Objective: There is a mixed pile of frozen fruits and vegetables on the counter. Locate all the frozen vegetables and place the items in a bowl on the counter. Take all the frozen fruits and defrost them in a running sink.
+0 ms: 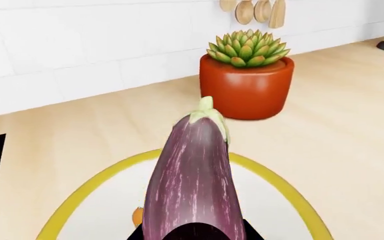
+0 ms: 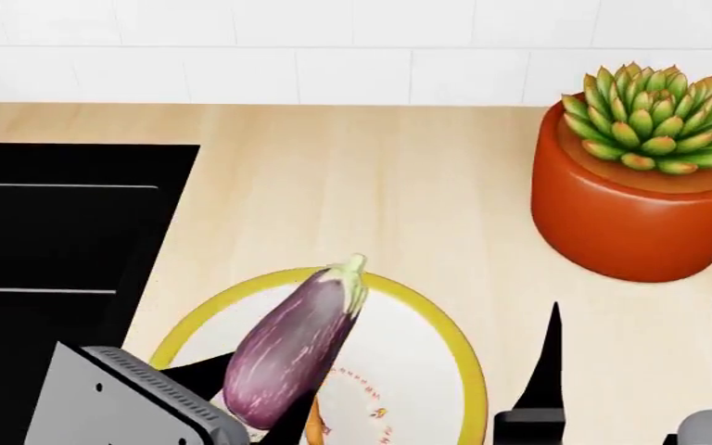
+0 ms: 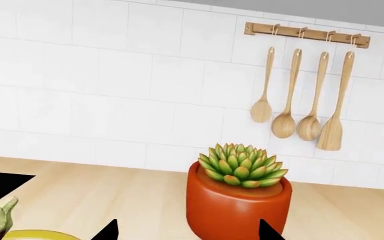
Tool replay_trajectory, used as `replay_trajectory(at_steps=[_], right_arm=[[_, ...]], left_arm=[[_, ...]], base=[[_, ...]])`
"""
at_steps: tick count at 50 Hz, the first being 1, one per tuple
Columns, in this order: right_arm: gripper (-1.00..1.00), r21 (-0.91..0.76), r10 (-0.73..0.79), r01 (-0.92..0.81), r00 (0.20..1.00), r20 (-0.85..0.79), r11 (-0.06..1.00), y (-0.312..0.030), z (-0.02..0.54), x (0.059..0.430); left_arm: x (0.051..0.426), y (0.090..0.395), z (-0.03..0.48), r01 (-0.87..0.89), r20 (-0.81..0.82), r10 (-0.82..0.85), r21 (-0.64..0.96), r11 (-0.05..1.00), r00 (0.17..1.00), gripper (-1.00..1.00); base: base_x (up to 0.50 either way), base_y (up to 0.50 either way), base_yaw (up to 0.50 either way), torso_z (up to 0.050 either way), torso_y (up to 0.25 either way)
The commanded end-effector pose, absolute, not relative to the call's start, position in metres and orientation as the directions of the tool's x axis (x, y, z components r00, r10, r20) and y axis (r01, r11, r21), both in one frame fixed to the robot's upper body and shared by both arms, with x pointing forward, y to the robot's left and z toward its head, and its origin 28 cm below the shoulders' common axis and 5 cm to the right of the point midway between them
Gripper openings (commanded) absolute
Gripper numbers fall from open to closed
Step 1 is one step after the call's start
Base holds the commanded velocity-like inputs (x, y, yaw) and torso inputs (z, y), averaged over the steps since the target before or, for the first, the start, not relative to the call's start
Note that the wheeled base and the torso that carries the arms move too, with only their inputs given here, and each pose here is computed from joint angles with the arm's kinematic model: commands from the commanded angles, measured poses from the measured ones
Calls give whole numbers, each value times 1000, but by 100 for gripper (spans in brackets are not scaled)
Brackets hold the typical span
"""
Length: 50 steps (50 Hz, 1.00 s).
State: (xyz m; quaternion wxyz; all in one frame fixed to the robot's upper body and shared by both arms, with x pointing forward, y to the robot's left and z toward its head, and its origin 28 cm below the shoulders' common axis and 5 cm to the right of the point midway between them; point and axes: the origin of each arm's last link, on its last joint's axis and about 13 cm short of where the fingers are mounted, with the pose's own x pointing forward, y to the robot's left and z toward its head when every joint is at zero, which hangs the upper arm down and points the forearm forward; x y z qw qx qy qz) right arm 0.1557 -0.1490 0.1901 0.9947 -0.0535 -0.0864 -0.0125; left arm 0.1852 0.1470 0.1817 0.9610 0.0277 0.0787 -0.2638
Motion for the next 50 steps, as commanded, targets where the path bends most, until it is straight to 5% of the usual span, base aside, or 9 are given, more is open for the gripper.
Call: replay_trajectory(at_steps=[1,26,27,50], right_arm=[[100,-94,-13,32,980,197,995,-150,191,157],[100,-101,-7,26,983,182,995,-149,189,158],[100,-101,-6,25,984,181,995,-149,189,158],[100,-104,4,15,985,175,994,-148,187,159]], left_arm=[[197,136,177,538,-181,-533,-27,843,826,-100],[199,135,164,518,-242,-500,14,855,832,-100],[200,135,164,515,-239,-497,14,857,834,100],[200,173,224,368,-27,-368,-12,930,930,100]], base=[[0,0,0,0,0],[0,0,0,0,0],[0,0,0,0,0],[0,0,0,0,0]])
